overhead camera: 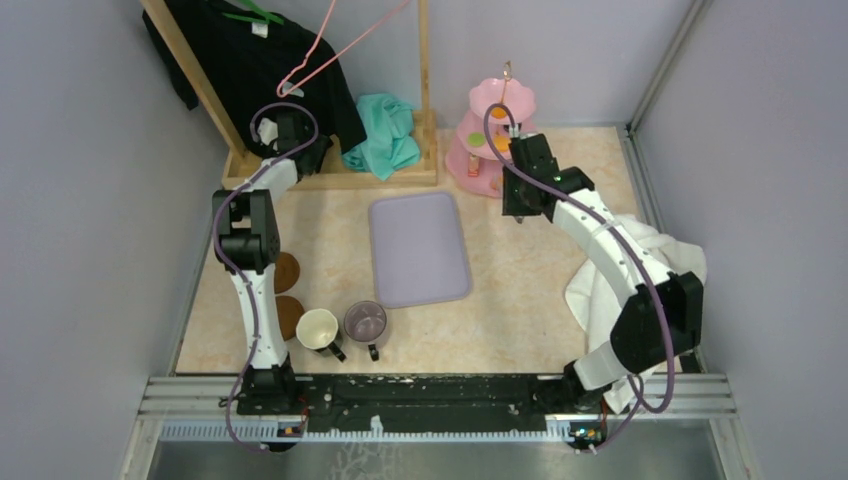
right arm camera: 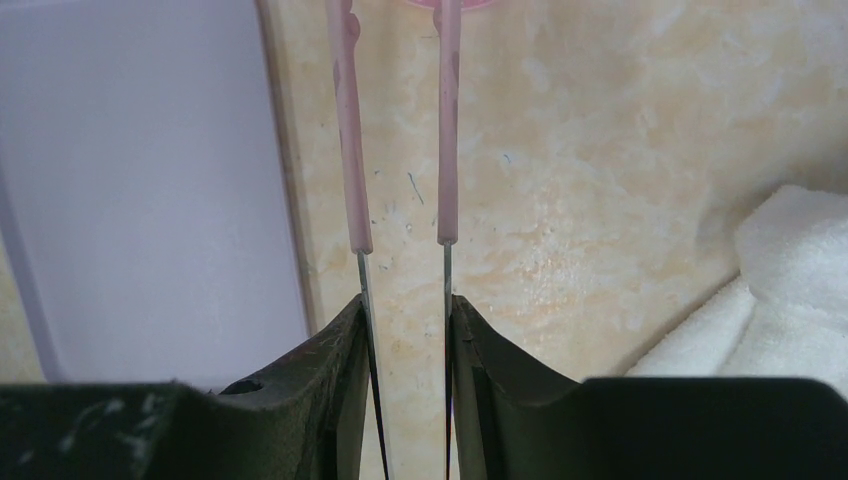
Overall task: Serve the afternoon tea
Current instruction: Pick up the desert from the desert table.
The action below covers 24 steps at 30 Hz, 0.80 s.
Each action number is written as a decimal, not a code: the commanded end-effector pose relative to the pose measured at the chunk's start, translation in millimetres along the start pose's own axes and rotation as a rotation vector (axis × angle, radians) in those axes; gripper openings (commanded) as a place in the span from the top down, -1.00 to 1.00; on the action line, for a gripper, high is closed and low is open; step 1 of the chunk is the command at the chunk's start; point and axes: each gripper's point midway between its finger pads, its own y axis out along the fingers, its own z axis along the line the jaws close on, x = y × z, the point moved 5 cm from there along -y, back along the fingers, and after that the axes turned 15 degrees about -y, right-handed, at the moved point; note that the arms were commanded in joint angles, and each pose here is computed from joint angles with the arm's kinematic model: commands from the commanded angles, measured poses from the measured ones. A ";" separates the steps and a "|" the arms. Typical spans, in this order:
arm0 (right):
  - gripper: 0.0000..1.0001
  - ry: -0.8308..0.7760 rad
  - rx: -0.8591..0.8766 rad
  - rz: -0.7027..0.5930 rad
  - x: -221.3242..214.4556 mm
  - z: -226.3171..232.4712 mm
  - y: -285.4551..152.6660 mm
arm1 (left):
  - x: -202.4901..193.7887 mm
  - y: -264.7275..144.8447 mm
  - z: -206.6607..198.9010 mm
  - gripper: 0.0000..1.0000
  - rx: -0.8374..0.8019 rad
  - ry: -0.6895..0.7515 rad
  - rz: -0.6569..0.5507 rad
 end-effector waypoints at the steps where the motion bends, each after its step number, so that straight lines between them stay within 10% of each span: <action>1: 0.36 0.022 0.009 -0.084 29.1 -4.6 15.8 | 6.9 -7.9 -24.6 -0.42 -0.064 0.006 -0.014; 24: 0.28 0.016 -0.003 0.017 50.8 -27.5 105.8 | 1.3 16.2 -22.0 -0.42 -0.048 0.005 -0.007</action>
